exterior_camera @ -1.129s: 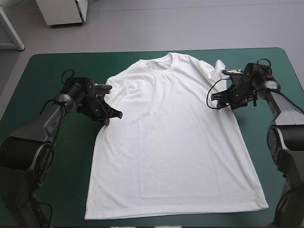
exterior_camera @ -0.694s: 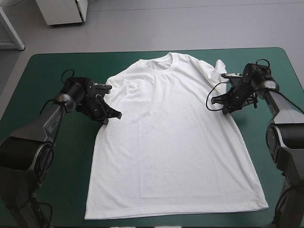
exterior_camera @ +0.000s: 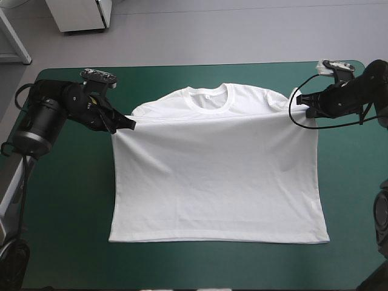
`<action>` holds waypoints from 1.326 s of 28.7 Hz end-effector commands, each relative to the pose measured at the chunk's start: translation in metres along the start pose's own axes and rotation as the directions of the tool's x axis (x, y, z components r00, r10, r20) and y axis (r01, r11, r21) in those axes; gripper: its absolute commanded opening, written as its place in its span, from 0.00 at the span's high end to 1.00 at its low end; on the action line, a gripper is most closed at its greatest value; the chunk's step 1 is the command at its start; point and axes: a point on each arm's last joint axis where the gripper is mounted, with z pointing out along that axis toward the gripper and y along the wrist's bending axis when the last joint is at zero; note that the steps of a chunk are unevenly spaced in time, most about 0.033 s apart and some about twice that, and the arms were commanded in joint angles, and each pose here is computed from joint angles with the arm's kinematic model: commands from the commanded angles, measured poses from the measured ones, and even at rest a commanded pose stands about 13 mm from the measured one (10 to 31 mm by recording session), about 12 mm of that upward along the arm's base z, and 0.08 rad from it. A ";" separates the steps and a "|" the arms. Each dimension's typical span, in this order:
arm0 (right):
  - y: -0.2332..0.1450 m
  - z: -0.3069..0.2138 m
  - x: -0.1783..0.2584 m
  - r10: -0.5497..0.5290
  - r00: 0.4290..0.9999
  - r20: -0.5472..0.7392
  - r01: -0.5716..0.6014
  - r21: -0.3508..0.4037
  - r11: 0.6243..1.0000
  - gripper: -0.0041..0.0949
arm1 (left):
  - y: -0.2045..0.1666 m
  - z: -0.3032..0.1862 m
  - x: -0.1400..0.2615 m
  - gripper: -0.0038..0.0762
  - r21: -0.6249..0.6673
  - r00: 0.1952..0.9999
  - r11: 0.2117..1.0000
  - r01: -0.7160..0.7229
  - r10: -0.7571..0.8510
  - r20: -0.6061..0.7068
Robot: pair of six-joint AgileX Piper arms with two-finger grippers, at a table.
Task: Fold the cloth
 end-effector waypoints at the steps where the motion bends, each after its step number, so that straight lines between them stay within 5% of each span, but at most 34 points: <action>1: 0.027 -0.062 0.000 -0.044 0.979 0.198 0.055 -0.050 0.997 0.97 | -0.002 -0.055 0.000 0.96 -0.031 0.989 0.999 -0.011 0.015 0.147; 10: 0.064 -0.144 0.011 -0.107 0.896 0.431 0.153 -0.074 0.985 0.97 | -0.003 -0.154 0.011 0.96 -0.127 0.908 0.992 -0.007 0.060 0.414; 18: 0.093 -0.219 0.016 -0.144 0.761 0.632 0.213 -0.034 0.977 0.97 | -0.004 -0.221 0.008 0.96 -0.165 0.788 0.986 0.015 0.089 0.609; 22: 0.095 -0.228 0.007 -0.131 0.701 0.701 0.212 -0.030 0.977 0.97 | 0.001 -0.213 -0.002 0.96 -0.217 0.777 0.976 0.017 0.124 0.617; 26: 0.090 -0.215 -0.010 -0.117 0.705 0.699 0.211 -0.050 0.976 0.97 | 0.006 -0.193 -0.022 0.96 -0.252 0.770 0.968 0.007 0.155 0.619; 31: 0.081 -0.187 -0.043 -0.093 0.705 0.703 0.231 -0.104 0.967 0.97 | 0.011 -0.162 -0.058 0.96 -0.280 0.688 0.960 0.010 0.196 0.698; 38: 0.072 -0.169 -0.089 -0.079 0.624 0.777 0.269 -0.118 0.956 0.97 | 0.019 -0.143 -0.108 0.96 -0.356 0.575 0.934 0.022 0.280 0.769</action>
